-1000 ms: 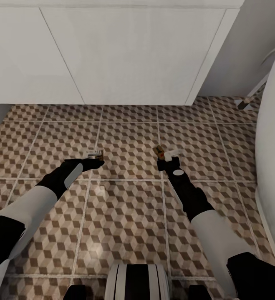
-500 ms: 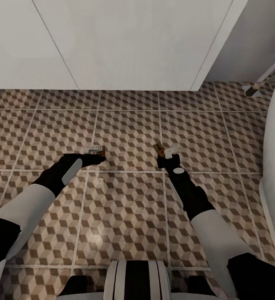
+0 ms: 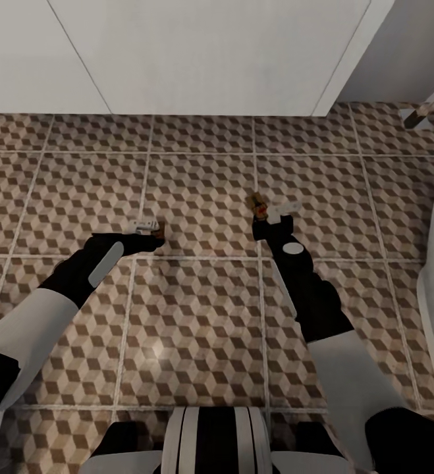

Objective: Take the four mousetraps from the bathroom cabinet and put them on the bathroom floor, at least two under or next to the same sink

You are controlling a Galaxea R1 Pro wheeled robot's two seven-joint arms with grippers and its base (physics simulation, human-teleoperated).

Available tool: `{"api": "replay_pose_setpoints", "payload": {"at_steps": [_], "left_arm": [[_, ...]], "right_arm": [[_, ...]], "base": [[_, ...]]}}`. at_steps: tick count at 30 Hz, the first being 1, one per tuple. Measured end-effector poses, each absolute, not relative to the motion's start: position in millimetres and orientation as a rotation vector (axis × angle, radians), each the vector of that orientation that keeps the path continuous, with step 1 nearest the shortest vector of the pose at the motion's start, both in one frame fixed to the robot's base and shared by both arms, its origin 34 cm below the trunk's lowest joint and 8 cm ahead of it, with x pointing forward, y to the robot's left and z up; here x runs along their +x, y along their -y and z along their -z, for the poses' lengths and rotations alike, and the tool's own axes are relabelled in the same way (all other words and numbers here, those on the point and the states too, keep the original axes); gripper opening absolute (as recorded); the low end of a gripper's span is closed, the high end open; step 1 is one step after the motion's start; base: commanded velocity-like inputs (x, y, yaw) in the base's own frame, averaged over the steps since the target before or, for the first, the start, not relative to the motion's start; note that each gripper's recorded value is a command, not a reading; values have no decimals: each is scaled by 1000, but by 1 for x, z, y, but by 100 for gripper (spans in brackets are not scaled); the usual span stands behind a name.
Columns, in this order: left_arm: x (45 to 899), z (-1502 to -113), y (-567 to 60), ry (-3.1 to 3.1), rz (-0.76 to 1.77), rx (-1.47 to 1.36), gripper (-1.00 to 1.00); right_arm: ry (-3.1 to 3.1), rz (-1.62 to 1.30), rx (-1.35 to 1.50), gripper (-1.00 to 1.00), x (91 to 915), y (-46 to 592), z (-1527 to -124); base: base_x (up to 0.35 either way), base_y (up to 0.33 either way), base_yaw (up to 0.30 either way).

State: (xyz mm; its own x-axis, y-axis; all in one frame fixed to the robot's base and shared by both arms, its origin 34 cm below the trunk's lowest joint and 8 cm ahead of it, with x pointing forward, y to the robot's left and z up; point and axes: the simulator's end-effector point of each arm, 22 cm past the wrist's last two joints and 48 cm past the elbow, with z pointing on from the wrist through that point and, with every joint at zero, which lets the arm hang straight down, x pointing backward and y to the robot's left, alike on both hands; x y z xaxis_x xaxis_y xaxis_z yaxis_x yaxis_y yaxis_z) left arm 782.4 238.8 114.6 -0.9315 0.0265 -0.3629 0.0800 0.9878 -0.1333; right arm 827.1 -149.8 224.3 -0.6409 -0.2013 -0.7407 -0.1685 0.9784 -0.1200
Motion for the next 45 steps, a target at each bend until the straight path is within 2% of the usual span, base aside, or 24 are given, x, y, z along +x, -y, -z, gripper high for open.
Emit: {"api": "replay_pose_setpoints", "payload": {"at_steps": [26, 31, 40, 45], "left_arm": [[808, -148, -231, -2671, 234, 164, -100], [814, -151, -246, -2657, 151, 153, -100], [841, -168, -296, -2509, -243, -8, -100], [845, -174, -301, -2477, -288, -28, -100]], "right_arm": [[-2293, 73, -275, -100, 821, 155, -205], [-2267, 152, -331, -100, 824, 160, -207], [-2079, 386, -257, -100, 846, 196, -243], [-2048, 443, -218, -100, 847, 207, -250]], "base": [[0, 0, 0], [0, 0, 0], [0, 0, 0], [0, 0, 0]]}}
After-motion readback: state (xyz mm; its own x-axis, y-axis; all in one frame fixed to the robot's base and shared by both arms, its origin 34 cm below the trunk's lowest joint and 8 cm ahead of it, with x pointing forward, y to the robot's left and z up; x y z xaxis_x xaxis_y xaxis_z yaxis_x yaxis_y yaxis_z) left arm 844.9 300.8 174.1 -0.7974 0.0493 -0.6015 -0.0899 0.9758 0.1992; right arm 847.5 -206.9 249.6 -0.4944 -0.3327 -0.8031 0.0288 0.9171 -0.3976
